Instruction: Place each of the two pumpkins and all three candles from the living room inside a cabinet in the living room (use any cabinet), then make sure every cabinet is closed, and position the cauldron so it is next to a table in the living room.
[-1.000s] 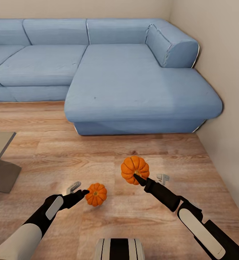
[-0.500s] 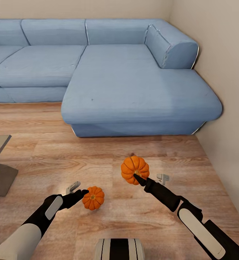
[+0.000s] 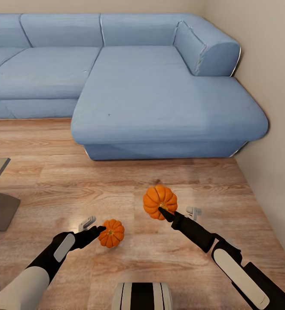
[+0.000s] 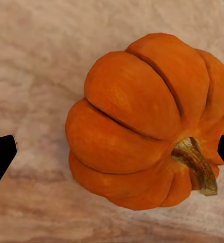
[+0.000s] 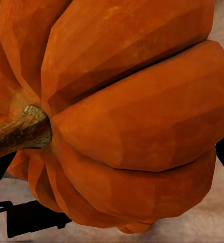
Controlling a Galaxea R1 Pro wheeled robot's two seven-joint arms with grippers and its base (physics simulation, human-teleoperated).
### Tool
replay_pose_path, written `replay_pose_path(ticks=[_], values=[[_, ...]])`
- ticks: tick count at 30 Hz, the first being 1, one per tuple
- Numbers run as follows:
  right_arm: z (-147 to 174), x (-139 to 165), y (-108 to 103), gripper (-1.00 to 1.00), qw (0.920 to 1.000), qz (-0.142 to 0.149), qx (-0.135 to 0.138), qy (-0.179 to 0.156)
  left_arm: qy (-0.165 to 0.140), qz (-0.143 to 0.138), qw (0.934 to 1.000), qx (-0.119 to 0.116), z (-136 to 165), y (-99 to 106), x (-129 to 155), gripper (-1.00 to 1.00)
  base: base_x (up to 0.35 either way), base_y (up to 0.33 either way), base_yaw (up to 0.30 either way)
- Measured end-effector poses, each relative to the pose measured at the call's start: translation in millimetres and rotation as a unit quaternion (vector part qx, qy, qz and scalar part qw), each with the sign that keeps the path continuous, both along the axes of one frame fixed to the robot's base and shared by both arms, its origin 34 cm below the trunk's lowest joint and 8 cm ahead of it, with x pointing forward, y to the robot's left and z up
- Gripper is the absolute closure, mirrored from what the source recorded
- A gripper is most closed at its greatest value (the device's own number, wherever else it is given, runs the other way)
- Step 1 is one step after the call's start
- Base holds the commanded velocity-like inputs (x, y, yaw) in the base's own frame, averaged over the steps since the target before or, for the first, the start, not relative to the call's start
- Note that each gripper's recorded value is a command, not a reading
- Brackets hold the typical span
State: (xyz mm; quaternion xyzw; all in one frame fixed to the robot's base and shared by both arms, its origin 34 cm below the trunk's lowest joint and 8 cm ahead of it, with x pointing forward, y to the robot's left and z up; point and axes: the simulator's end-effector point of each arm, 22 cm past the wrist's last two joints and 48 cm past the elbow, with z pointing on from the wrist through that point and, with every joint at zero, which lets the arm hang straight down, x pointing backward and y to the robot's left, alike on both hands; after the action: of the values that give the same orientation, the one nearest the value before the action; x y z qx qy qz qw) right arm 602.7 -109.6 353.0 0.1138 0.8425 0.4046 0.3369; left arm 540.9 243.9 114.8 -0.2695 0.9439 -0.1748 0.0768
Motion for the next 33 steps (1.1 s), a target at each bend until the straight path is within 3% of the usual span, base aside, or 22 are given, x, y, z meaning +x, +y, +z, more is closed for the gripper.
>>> replay_pose_path(ticks=[2, 7, 9, 28, 33], values=[[1, -2, 4, 1.0, 0.9999, 0.007, 0.01, -0.002, 0.004, 0.0, 1.0, 0.0, -4, 0, -3, -1.0, 0.0, 0.0, 0.0], [17, -21, 33, 1.0, 0.9941, 0.073, 0.08, -0.009, 0.008, 0.002, 1.0, 0.004, -14, 0, -9, -1.0, 0.0, 0.0, 0.0], [16, -29, 38, 1.0, 0.9914, 0.091, 0.094, -0.002, 0.005, 0.004, 0.9999, 0.01, -19, 2, -10, -1.0, 0.0, 0.0, 0.0], [6, -33, 40, 1.0, 0.9906, 0.095, 0.098, 0.011, 0.005, 0.001, 1.0, 0.006, -26, -6, -12, -1.0, 0.0, 0.0, 0.0], [6, -33, 41, 1.0, 0.9906, 0.094, 0.098, 0.012, 0.002, -0.016, 0.9998, 0.007, -25, -11, -12, -1.0, 0.0, 0.0, 0.0]])
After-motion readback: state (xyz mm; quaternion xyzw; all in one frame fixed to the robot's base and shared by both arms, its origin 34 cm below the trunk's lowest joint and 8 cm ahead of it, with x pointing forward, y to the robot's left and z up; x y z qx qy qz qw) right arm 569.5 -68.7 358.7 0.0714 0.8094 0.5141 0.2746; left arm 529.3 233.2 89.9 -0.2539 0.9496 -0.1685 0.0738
